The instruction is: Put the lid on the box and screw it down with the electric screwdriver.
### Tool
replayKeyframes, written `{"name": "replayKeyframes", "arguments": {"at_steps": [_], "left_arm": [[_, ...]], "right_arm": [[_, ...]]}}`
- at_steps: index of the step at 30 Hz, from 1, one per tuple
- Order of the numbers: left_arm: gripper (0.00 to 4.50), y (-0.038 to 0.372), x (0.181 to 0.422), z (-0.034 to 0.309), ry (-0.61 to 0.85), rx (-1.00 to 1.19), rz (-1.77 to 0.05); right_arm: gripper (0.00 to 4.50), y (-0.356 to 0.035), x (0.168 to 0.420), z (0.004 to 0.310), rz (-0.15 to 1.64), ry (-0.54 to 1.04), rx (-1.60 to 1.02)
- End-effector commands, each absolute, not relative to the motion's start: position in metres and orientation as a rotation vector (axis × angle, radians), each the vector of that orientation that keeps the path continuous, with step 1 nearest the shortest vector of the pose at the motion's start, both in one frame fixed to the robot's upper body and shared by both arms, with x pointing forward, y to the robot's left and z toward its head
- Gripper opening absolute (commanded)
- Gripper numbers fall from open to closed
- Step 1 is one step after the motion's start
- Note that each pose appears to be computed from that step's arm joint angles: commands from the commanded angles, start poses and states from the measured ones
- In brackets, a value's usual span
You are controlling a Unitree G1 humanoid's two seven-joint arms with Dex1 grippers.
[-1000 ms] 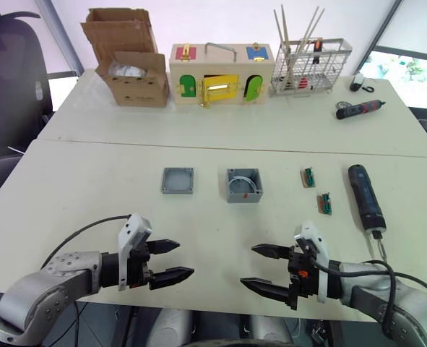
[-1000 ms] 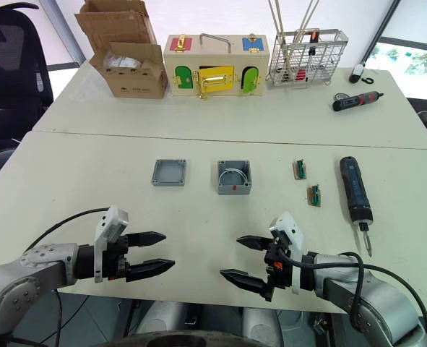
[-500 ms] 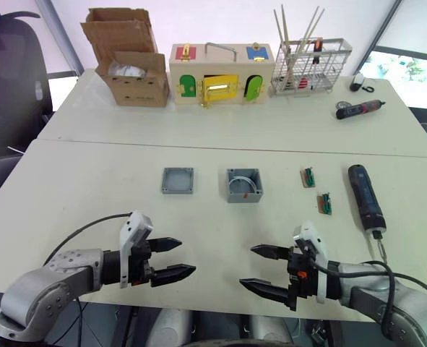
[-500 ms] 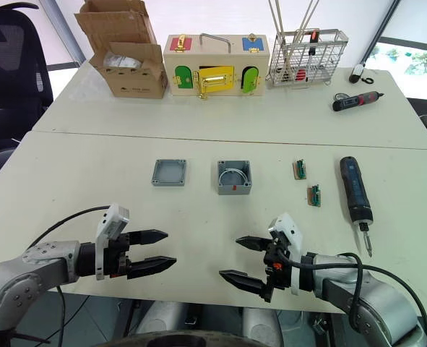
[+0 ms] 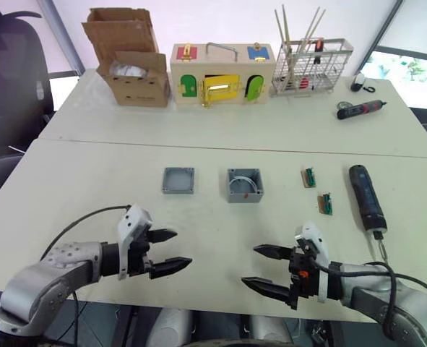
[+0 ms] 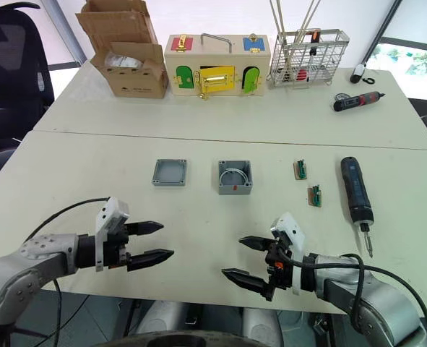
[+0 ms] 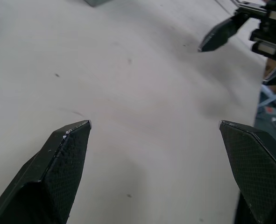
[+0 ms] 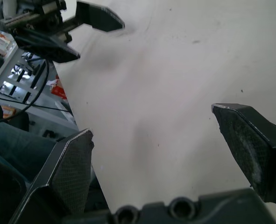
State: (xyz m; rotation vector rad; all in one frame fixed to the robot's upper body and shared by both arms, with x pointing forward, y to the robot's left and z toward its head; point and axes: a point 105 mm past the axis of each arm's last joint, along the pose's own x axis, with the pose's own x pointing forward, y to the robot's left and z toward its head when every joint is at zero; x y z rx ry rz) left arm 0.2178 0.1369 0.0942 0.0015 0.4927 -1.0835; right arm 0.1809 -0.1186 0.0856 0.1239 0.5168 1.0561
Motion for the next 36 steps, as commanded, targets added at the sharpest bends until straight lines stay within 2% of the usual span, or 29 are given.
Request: {"name": "replayKeyframes", "arguments": {"at_steps": [1,7,12,16,21,29,32,36], "left_arm": [[4.50,0.145,0.234,0.108,0.482,0.143,-1.084],[4.50,0.134,0.291,0.169,0.438,0.503,-1.210],[4.50,0.093,0.318,0.187,0.429,0.750,-1.364],[4.50,0.053,0.327,0.187,0.447,0.785,-1.471],[4.50,0.002,0.326,0.189,0.505,0.868,-1.620],[4.50,-0.012,0.334,0.180,0.539,0.953,-1.649],[4.50,-0.021,0.341,0.162,0.556,1.019,-1.623],[4.50,-0.027,0.341,0.158,0.570,1.016,-1.638]], "right_arm": [[4.48,-0.119,0.183,0.105,0.995,0.498,0.102],[4.48,-0.115,0.193,0.141,0.984,0.366,0.004],[4.48,-0.114,0.202,0.155,0.958,0.333,-0.019],[4.48,-0.111,0.204,0.156,0.924,0.322,-0.021],[4.48,-0.112,0.205,0.148,0.824,0.304,0.000],[4.48,-0.105,0.204,0.141,0.771,0.291,0.013],[4.48,-0.105,0.202,0.139,0.724,0.277,0.032],[4.48,-0.105,0.202,0.138,0.699,0.267,0.034]]}}
